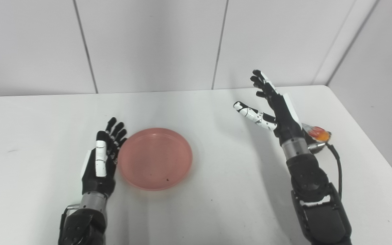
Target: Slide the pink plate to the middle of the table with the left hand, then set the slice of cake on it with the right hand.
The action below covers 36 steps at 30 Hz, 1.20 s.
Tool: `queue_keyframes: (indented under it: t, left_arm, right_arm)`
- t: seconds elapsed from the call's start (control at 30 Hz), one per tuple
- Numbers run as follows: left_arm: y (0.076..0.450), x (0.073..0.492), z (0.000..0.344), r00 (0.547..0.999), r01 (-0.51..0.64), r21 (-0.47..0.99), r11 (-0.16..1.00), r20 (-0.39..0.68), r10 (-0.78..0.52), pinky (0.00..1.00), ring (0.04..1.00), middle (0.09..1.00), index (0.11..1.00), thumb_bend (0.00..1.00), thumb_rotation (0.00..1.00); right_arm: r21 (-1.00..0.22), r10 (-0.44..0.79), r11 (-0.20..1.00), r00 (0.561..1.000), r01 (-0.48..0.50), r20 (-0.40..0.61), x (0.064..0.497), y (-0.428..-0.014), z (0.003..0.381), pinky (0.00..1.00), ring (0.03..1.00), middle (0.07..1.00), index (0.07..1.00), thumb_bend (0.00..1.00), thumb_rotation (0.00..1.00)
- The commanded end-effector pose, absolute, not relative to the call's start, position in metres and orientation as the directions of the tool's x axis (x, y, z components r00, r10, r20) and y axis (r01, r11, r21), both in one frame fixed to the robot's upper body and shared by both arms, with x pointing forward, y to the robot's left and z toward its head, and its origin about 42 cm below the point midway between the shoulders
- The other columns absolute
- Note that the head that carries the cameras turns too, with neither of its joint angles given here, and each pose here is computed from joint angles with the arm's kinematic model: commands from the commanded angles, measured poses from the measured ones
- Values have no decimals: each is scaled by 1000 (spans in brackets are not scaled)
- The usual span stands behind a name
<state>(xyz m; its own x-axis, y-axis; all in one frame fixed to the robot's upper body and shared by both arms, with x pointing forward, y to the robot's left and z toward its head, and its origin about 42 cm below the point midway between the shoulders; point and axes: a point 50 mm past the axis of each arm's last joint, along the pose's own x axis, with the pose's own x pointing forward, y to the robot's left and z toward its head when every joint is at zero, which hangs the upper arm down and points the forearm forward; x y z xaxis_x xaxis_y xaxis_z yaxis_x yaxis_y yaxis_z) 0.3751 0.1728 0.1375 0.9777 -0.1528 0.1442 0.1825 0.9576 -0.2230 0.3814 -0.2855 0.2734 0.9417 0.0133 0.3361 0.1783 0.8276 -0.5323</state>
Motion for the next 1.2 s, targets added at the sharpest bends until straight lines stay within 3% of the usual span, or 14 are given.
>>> queue_keyframes:
  t: [0.0, 0.23, 0.6, 0.7, 0.8, 1.17]
  left_arm:
    - [173, 372, 124, 984, 167, -219, 961, 100, -148, 956, 965, 962, 953, 749, 1000]
    - [183, 378, 118, 980, 188, -222, 957, 109, -167, 960, 967, 967, 961, 742, 1000]
    - [203, 388, 110, 965, 255, -211, 943, 111, -236, 999, 986, 982, 981, 750, 1000]
    - [206, 391, 108, 965, 258, -215, 942, 111, -238, 1000, 979, 976, 977, 759, 1000]
    - [208, 392, 107, 965, 258, -209, 943, 110, -240, 998, 984, 986, 984, 768, 1000]
    - [210, 392, 108, 961, 272, -215, 938, 108, -254, 1000, 994, 993, 990, 758, 1000]
  right_arm:
    - [-575, -4, 782, 925, 239, 379, 380, -298, 305, 840, 873, 870, 876, 706, 492]
    - [-677, -146, 643, 926, 357, 349, 371, -334, 323, 756, 852, 868, 840, 759, 299]
    - [-736, -314, 508, 892, 447, 326, 366, -370, 323, 723, 858, 888, 863, 783, 239]
    - [-772, -359, 457, 886, 442, 295, 366, -375, 321, 714, 861, 908, 879, 811, 264]
    - [-804, -382, 421, 886, 420, 262, 367, -378, 319, 807, 882, 907, 876, 854, 266]
    - [-909, -433, 331, 897, 253, 92, 377, -384, 296, 776, 887, 905, 866, 909, 316]
